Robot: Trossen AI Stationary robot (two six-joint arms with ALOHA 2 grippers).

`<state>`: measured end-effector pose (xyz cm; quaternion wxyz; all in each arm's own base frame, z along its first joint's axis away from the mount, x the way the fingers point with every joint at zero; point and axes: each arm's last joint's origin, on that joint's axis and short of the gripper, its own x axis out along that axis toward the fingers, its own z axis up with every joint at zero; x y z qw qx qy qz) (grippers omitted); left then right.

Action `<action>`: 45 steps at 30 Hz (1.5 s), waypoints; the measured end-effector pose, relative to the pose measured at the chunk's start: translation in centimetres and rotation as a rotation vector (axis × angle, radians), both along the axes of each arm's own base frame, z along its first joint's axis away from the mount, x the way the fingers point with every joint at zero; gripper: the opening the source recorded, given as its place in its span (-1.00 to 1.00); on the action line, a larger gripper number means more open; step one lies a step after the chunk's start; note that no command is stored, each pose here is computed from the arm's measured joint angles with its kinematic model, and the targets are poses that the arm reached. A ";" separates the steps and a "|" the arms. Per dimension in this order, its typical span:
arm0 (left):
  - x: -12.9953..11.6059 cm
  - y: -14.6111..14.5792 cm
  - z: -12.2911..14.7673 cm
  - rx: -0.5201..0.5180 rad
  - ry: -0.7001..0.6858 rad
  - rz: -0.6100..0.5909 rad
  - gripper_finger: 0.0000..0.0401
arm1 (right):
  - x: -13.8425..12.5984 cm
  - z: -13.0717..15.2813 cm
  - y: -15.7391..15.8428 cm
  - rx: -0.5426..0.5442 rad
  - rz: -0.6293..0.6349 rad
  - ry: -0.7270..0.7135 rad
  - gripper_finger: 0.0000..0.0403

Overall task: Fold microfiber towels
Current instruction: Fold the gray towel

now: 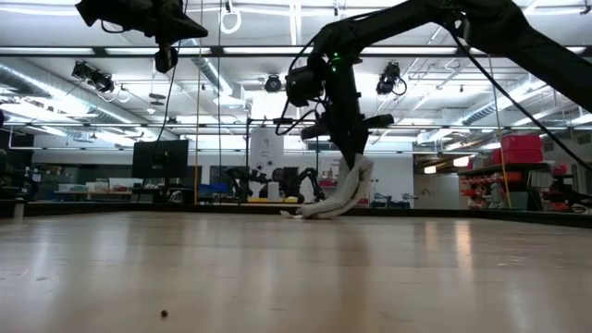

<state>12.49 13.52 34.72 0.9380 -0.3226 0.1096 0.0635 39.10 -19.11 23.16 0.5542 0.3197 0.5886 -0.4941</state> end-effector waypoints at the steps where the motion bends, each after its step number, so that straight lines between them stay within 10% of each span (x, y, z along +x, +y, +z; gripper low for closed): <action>1: 0.0 0.0 0.0 0.000 0.000 -0.001 -1.00 | 0.0 0.0 0.0 0.004 -0.002 -0.008 -0.91; 16: -0.2 -0.3 -0.7 -0.015 0.059 -0.016 -1.00 | 2.5 -6.6 -1.4 0.206 -0.004 -0.012 -0.91; 37: -0.4 -0.5 -1.3 -0.035 0.108 -0.026 -1.00 | 2.9 -4.7 -3.5 0.226 -0.021 -0.125 -0.91; 45: -0.4 -0.6 -1.4 -0.039 0.110 -0.026 -1.00 | 4.4 -4.5 -4.8 0.234 -0.051 -0.371 -0.91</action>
